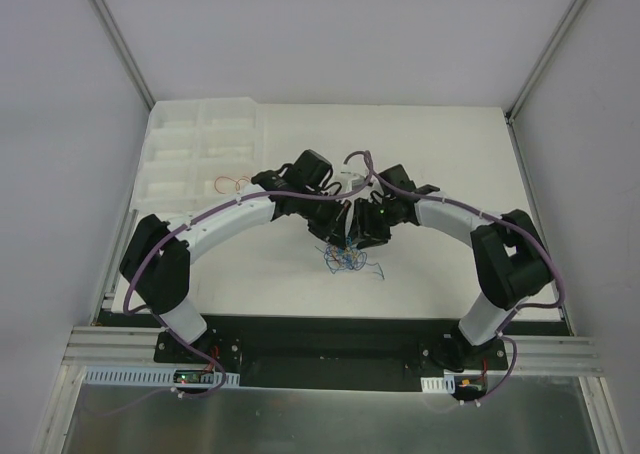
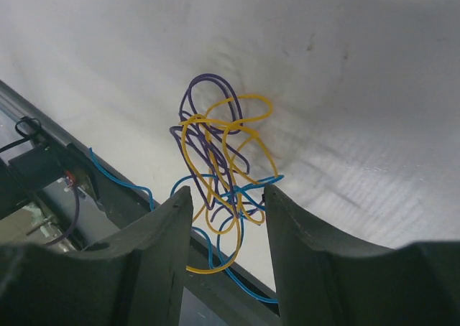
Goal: Untangle the cables
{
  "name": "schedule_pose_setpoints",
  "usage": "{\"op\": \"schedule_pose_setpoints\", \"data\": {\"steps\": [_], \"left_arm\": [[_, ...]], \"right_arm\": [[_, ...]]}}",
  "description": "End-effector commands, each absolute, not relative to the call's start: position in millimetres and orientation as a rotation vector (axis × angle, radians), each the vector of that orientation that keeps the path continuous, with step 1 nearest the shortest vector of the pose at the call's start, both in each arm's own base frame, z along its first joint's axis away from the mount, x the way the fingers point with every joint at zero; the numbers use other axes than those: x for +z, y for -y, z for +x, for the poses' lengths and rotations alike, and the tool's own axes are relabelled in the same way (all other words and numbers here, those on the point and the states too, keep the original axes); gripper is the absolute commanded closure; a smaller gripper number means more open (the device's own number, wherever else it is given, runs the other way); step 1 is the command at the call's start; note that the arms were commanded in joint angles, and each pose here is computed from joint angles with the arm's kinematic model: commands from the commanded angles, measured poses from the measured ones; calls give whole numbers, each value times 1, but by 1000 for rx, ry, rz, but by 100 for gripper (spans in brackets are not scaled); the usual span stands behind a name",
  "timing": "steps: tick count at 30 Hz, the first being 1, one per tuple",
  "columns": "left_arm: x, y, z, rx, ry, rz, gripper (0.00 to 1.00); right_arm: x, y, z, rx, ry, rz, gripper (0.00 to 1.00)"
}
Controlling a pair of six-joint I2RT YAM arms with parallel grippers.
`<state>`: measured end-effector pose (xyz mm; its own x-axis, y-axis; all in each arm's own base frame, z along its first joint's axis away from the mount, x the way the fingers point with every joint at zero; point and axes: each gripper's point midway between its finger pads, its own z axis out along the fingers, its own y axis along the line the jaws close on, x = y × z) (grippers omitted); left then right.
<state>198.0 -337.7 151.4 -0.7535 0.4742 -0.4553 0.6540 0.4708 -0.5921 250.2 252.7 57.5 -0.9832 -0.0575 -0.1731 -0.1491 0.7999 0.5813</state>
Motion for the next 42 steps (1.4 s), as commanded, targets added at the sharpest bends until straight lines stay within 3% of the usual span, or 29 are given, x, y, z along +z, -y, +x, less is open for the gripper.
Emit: {"op": "schedule_pose_setpoints", "data": {"steps": [1, 6, 12, 14, 19, 20, 32, 42], "left_arm": [[190, 351, 194, -1229, -2398, 985, 100], [196, 356, 192, -1244, -2393, 982, 100], [206, 357, 191, -1252, -2372, 971, 100], [212, 358, 192, -1250, -2358, 964, 100], [241, 357, 201, -1217, -2275, 933, 100], [248, 357, 203, -1209, -2256, 929, 100], [325, 308, 250, -828, -2046, 639, 100], [408, 231, 281, -576, -1853, 301, 100]], "right_arm": [[75, -272, 240, 1155, -2759, -254, 51], [74, -274, 232, 1215, -2691, -292, 43], [60, -280, 230, 1214, -2753, -269, 45], [52, -280, 230, 1204, -2792, -228, 54], [29, -254, 228, 955, -2891, -141, 95], [28, -246, 231, 892, -2897, -128, 98], [39, -88, 264, 260, -2805, 389, 100], [50, -24, 255, -79, -2725, 531, 99]]}}
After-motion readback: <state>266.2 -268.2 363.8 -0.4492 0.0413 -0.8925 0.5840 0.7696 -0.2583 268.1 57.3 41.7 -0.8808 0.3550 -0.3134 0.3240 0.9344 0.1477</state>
